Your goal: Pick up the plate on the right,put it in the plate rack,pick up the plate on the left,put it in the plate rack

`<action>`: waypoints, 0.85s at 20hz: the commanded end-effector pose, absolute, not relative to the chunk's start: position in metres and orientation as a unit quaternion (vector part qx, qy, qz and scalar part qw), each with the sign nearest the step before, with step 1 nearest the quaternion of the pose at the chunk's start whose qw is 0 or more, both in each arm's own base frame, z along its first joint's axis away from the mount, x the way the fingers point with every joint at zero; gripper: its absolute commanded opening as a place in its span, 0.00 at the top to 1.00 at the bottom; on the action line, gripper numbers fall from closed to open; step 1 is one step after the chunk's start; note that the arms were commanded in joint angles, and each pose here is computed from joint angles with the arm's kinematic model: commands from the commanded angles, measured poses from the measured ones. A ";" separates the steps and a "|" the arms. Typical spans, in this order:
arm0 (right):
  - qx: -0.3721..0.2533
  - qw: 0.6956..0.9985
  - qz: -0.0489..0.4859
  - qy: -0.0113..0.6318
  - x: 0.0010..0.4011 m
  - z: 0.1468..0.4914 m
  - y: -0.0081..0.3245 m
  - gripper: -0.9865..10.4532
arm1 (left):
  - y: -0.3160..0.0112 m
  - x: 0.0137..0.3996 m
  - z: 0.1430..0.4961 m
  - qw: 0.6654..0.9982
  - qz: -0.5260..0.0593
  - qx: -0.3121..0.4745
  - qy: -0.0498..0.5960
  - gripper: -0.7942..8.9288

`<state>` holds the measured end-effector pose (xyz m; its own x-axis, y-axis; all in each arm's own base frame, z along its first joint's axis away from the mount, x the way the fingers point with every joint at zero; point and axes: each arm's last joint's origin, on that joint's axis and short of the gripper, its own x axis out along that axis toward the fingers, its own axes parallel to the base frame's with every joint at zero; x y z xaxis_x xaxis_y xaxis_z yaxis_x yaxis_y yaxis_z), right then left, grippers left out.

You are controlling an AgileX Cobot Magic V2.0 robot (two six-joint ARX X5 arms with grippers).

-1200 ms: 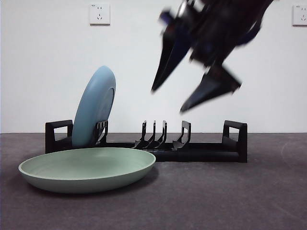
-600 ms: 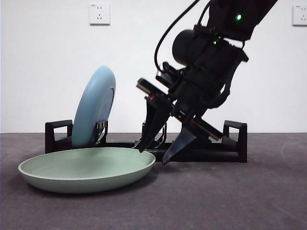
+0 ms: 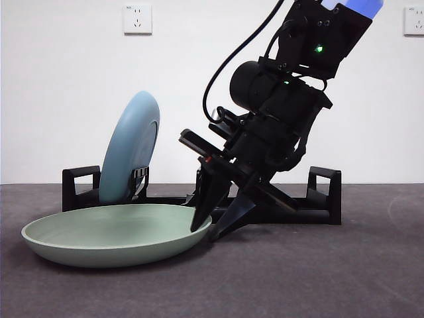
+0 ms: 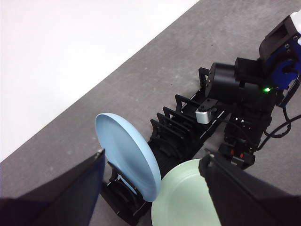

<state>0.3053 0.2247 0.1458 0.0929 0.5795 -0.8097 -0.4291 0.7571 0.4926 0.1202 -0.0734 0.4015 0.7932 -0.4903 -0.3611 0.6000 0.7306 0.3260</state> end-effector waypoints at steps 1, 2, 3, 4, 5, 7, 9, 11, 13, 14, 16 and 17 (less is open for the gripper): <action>0.063 0.735 0.336 0.585 0.305 0.141 0.226 0.92 | -0.074 0.120 0.398 0.919 -0.297 0.225 0.132 0.56; 0.061 0.737 0.333 0.585 0.305 0.141 0.226 0.93 | -0.074 0.120 0.398 0.918 -0.297 0.225 0.134 0.56; 0.061 0.739 0.328 0.586 0.305 0.141 0.225 0.93 | -0.074 0.120 0.398 0.918 -0.298 0.226 0.136 0.56; 0.063 0.738 0.325 0.588 0.305 0.141 0.225 0.93 | -0.074 0.121 0.397 0.917 -0.298 0.226 0.138 0.56; 0.066 0.736 0.322 0.592 0.304 0.141 0.224 0.93 | -0.075 0.122 0.396 0.916 -0.300 0.227 0.141 0.56; 0.067 0.735 0.320 0.594 0.302 0.147 0.223 0.93 | -0.078 0.126 0.393 0.911 -0.304 0.230 0.155 0.56; 0.066 0.735 0.319 0.595 0.297 0.160 0.220 0.93 | -0.085 0.130 0.387 0.898 -0.325 0.236 0.179 0.56; 0.065 0.736 0.320 0.593 0.291 0.177 0.214 0.93 | -0.096 0.133 0.379 0.879 -0.353 0.246 0.205 0.56; 0.058 0.746 0.315 0.583 0.284 0.197 0.206 0.93 | -0.111 0.133 0.370 0.854 -0.387 0.262 0.230 0.56; 0.049 0.756 0.309 0.575 0.281 0.208 0.200 0.93 | -0.120 0.132 0.365 0.839 -0.406 0.272 0.242 0.57; 0.040 0.769 0.301 0.563 0.276 0.225 0.190 0.93 | -0.140 0.128 0.354 0.805 -0.440 0.299 0.263 0.57; 0.044 0.771 0.298 0.562 0.274 0.231 0.184 0.93 | -0.151 0.126 0.349 0.789 -0.457 0.311 0.269 0.57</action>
<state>0.2734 0.1846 0.2345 0.1960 0.5107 -0.8371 -0.4010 0.8208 0.4069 0.1271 -0.1504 0.3517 0.4443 -0.5539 -0.7042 0.8826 0.4053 0.2381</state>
